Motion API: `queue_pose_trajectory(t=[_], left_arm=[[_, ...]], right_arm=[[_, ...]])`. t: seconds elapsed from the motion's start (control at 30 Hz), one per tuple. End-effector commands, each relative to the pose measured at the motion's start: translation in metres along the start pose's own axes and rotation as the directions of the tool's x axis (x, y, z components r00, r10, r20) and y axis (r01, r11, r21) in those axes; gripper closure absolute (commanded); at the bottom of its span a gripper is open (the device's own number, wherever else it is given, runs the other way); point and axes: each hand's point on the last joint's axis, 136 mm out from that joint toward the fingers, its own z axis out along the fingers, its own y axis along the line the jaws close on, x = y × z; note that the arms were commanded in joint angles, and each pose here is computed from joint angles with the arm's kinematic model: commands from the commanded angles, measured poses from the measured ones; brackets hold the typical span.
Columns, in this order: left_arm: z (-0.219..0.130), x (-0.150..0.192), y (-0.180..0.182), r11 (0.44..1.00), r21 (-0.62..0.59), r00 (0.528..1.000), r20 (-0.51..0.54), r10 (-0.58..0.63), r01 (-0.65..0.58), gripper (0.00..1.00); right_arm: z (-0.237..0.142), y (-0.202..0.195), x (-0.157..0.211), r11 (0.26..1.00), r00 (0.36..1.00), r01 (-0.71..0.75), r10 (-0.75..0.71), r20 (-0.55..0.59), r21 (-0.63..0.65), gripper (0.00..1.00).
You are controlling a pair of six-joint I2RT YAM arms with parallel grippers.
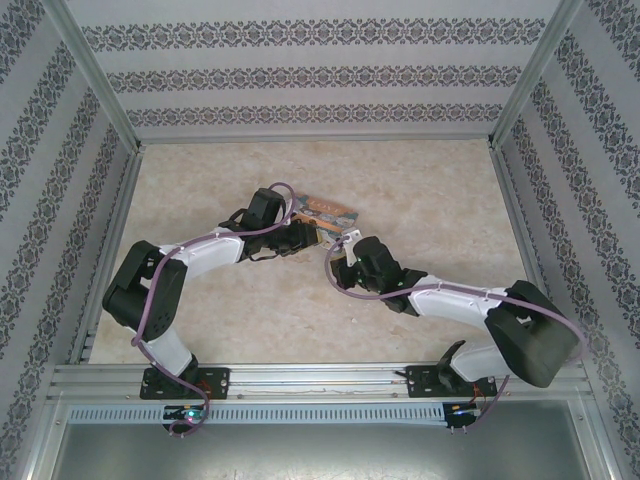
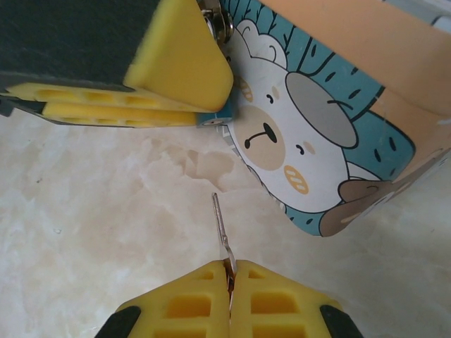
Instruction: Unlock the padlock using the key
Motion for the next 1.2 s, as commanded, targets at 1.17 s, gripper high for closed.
queue_pose_trajectory(t=[1.17], left_arm=[[-0.012, -0.006, -0.035, 0.996, 0.079, 0.999, 0.024, 0.049, -0.050, 0.76]], right_arm=[[0.027, 0.003, -0.035, 0.999, 0.993, 0.030, -0.035, 0.110, 0.039, 1.00]])
